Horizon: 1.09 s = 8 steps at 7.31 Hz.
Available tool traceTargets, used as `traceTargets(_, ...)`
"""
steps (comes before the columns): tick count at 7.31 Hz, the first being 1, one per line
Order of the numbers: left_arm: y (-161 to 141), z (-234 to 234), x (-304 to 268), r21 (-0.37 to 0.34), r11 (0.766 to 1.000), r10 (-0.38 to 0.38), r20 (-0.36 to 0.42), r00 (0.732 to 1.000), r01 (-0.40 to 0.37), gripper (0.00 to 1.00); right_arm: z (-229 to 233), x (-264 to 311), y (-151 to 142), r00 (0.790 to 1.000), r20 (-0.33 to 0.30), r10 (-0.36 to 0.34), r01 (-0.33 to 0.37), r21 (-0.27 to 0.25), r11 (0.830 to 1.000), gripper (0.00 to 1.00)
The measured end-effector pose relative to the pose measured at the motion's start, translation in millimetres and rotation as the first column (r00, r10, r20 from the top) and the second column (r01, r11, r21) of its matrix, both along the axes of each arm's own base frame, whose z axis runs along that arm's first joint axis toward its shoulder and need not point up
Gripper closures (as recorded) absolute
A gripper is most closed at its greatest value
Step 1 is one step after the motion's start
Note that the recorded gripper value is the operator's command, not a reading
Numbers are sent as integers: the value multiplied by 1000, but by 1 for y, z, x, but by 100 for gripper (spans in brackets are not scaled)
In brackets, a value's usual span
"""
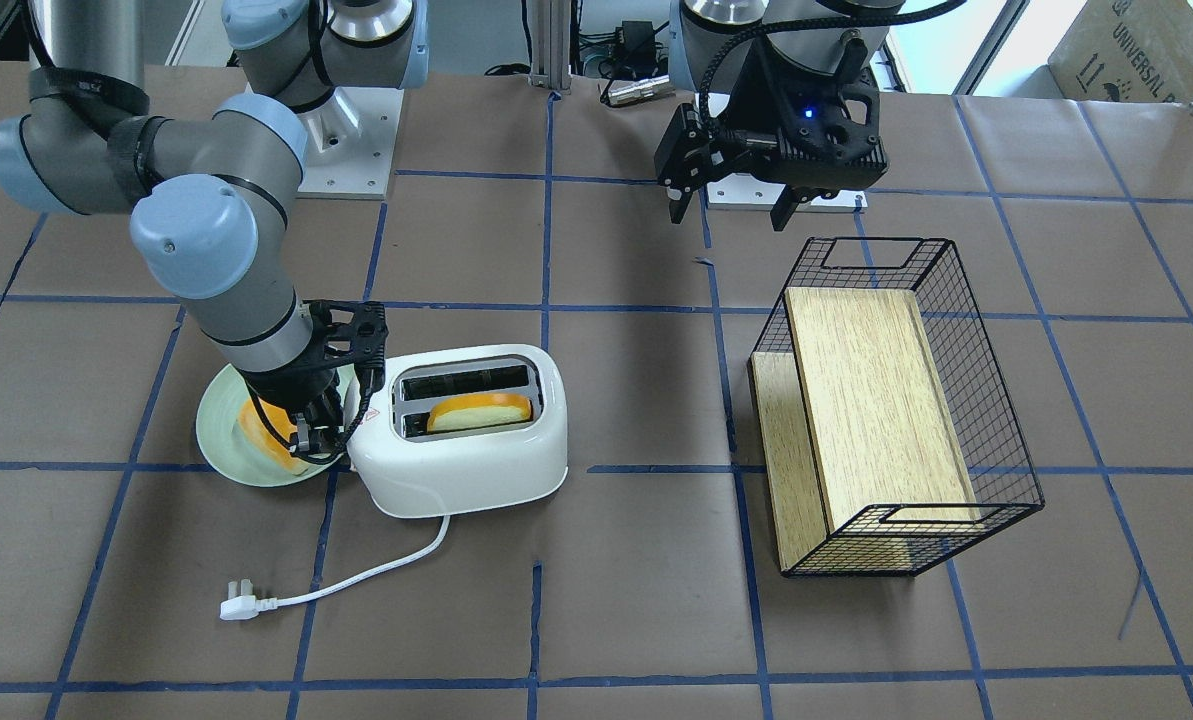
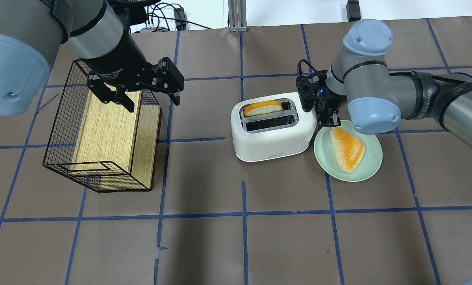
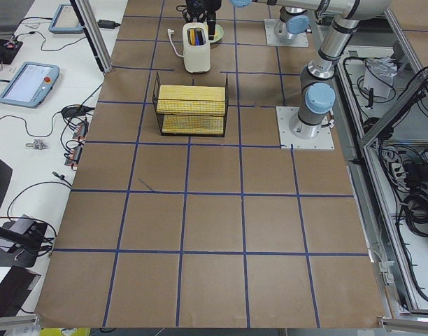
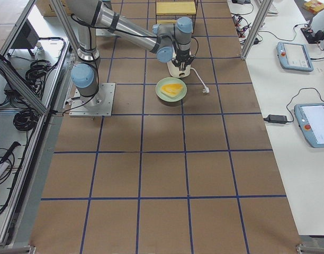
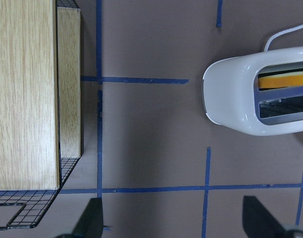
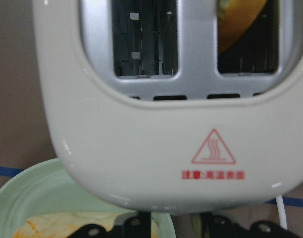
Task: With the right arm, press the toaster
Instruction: 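Press the toaster lever down with the right gripper, then lift the right gripper up and away from the toaster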
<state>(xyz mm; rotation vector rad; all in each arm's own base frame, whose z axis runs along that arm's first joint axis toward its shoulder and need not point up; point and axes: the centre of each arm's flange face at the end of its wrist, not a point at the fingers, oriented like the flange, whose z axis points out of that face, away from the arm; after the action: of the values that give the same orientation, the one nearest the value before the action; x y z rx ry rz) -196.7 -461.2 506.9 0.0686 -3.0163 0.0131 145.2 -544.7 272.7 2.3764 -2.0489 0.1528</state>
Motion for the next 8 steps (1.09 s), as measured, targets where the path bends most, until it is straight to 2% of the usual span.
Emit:
traceTargets(3,0,0,0,0,1000,0,0,1000,0,0,-4,1,1,1000,15,1,-1,-2,1000,61)
traceTargets(4,0,0,0,0,1000,0,0,1000,0,0,-6,1,2,1000,14,0,0,-5,1000,58)
traceTargets(5,0,0,0,0,1000,0,0,1000,0,0,-4,0,1,1000,11,-3,3,-11,1000,52)
traceTargets(7,0,0,0,0,1000,0,0,1000,0,0,13,-2,-3,1000,11,-29,29,-24,999,34)
traceTargets(8,0,0,0,0,1000,0,0,1000,0,0,33,-2,-6,997,16,-71,71,-22,997,32)
